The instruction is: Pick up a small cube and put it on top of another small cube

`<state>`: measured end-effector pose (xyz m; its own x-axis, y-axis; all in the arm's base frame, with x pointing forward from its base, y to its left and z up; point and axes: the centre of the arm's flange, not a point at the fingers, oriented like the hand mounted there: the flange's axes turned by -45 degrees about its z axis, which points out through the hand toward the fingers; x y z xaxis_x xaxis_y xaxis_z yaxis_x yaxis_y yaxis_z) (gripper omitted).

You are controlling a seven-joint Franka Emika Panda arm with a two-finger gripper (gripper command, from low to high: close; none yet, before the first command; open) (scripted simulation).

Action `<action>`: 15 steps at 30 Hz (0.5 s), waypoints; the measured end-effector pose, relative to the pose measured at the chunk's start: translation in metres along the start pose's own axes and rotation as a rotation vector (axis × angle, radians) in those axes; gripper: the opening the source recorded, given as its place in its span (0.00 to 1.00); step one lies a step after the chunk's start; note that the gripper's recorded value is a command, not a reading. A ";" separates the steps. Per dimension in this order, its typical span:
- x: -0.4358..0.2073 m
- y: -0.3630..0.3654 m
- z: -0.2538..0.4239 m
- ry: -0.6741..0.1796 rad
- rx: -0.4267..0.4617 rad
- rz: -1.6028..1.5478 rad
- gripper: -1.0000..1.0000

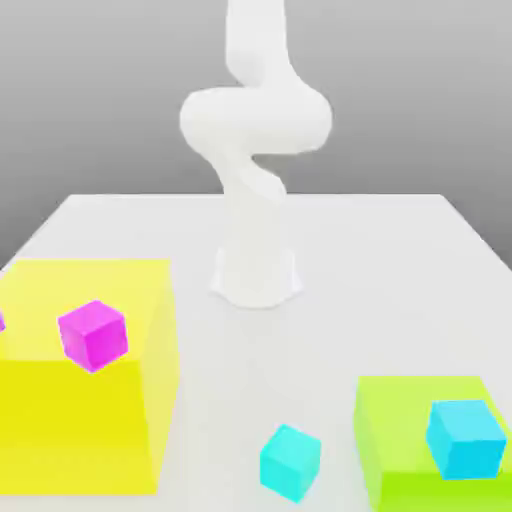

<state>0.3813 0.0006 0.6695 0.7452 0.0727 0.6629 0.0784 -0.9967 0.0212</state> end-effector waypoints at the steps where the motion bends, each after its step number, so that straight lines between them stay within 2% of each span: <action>1: -0.002 0.000 0.023 -0.031 0.016 -0.037 0.50; 8: -0.041 -0.013 0.167 -0.228 0.123 -0.283 0.50; 15: -0.117 -0.033 0.287 -0.413 0.225 -0.532 0.50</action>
<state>0.4815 0.0354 0.3763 0.7547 0.5993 0.2668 0.6028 -0.7940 0.0786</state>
